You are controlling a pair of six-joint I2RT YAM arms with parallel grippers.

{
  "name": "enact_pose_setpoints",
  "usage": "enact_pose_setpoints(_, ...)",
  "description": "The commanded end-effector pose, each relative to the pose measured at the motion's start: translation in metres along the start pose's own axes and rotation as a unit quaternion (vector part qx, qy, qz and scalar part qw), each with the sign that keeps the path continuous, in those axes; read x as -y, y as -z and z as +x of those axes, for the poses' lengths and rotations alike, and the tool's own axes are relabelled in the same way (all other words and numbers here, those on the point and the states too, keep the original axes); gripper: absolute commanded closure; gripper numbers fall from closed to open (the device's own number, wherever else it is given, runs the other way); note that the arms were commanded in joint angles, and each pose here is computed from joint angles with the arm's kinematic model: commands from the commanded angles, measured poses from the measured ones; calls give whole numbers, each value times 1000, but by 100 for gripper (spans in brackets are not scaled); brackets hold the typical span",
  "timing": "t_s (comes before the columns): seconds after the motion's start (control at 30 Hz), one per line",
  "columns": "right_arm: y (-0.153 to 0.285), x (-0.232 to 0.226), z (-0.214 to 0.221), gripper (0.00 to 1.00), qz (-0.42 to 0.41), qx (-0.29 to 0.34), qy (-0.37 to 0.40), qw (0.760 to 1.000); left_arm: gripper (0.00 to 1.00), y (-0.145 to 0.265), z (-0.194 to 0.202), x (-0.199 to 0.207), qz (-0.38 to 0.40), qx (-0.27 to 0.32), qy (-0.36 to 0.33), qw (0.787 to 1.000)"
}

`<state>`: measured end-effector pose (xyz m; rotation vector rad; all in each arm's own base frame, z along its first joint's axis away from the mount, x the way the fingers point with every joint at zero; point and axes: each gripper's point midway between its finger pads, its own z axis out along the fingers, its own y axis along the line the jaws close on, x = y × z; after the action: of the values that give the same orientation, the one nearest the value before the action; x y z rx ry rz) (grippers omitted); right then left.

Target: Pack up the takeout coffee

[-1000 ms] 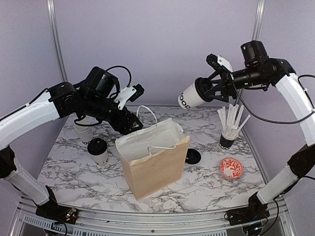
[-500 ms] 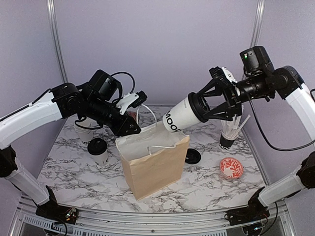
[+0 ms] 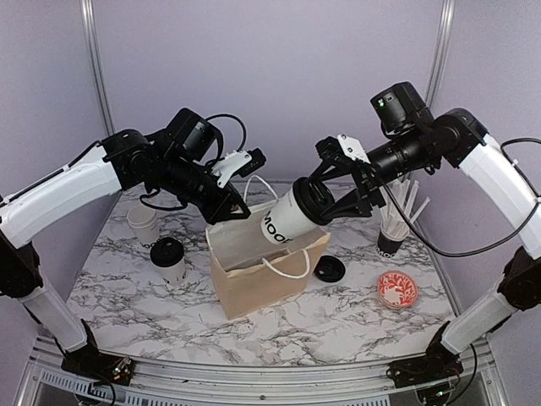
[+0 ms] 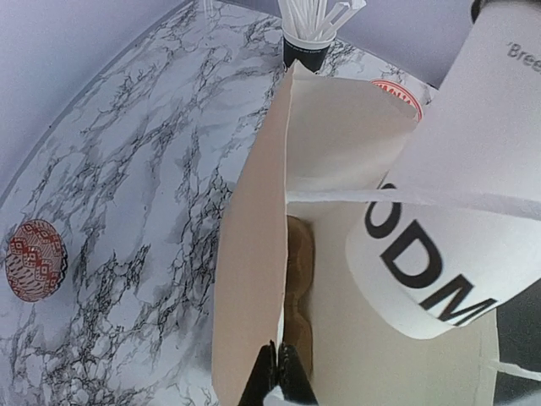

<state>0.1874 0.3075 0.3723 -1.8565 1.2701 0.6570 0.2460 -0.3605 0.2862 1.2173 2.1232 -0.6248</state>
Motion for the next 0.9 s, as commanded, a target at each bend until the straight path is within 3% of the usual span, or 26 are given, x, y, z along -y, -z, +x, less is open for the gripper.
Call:
enact_pose_setpoints(0.0,0,20,-7,47,33,-12,21,999,100,10,-12,-7,-18,10,-31,999)
enact_pose_setpoints(0.33,-29,34,7,48,30,-52,31,998,100,9,-16,-11,-30,9,-67,997)
enact_pose_setpoints(0.87,-68,14,17,49,20,-149,86,985,96,10,-20,-9,-24,14,-85,996)
